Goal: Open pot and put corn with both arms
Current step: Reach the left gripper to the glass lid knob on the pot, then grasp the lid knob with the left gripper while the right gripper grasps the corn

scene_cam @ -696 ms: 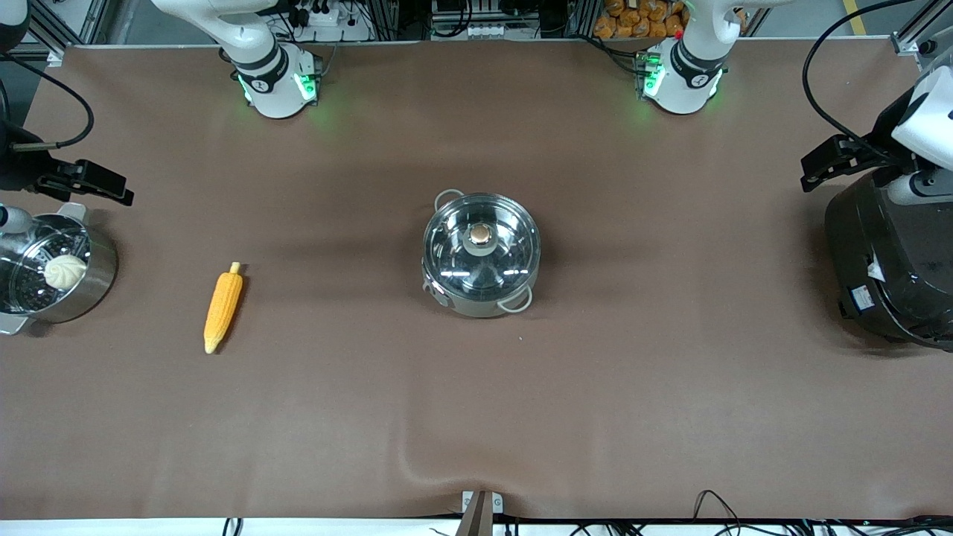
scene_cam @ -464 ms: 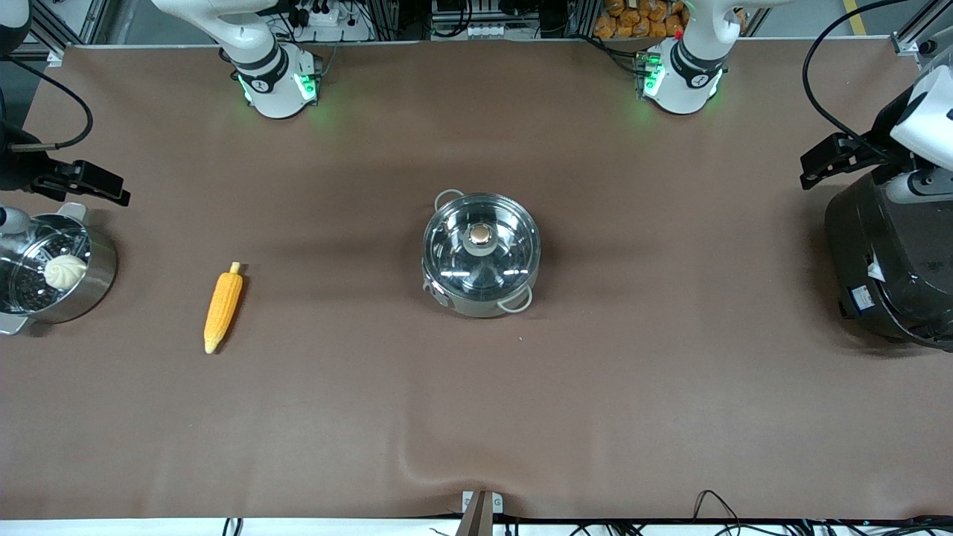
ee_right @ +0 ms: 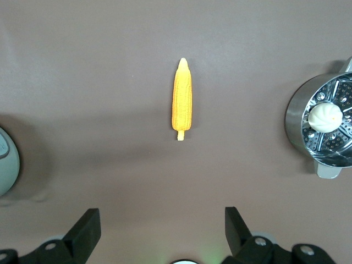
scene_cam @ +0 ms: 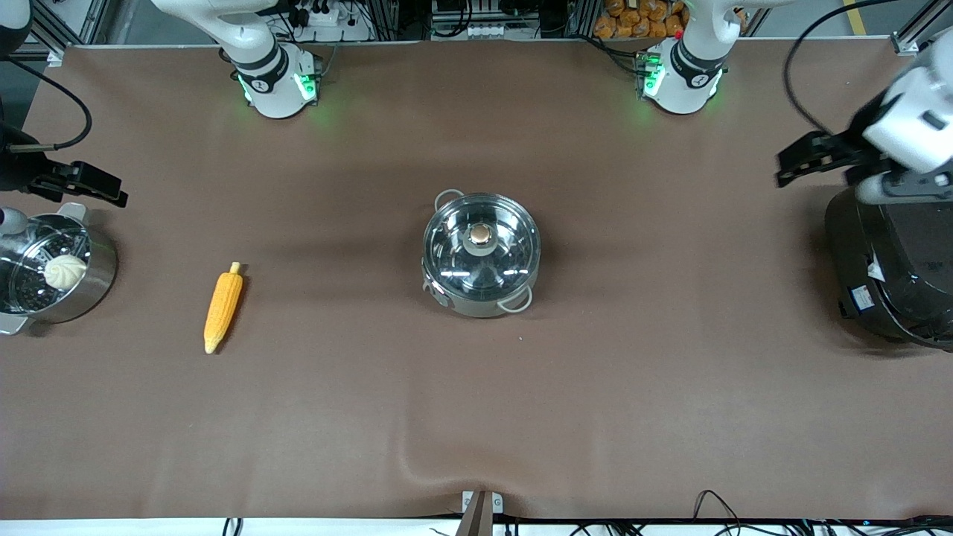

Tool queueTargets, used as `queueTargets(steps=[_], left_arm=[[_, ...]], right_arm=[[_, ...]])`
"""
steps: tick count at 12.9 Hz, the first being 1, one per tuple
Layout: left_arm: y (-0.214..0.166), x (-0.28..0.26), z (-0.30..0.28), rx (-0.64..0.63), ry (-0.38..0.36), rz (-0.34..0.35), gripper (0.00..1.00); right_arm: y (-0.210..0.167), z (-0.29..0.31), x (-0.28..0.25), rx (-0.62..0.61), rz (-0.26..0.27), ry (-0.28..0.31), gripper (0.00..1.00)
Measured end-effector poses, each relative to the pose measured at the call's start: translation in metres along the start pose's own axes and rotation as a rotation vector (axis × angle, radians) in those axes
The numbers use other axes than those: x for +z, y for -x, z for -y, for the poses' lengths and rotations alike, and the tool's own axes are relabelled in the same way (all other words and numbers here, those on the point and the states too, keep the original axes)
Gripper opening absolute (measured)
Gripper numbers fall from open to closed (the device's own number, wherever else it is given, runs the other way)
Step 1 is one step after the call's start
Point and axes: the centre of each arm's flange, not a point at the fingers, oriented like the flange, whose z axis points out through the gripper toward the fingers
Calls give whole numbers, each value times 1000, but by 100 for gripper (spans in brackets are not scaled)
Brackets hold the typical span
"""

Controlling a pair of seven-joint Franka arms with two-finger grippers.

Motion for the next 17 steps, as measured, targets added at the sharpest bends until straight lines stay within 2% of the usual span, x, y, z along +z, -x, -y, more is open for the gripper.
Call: queueTargets(steps=[3,6,8,12,17], left_arm=[[-4,41,-120,-77,44,-48,100],[9,108,-242,-176,92,-42,100],[17,154,-299,-225,102,-23,100],[36,233,-371,-297,50,-22,100],[45,270,-391,-289,27,0,100]], right_arm=[[0,-1,1,2,2,1,100],[0,0,1,1,2,2,100],[0,-1,1,1,3,2,100],[-9,-3,12,6,-14,2,100],[-19,-3,39,8,-4,5,100]])
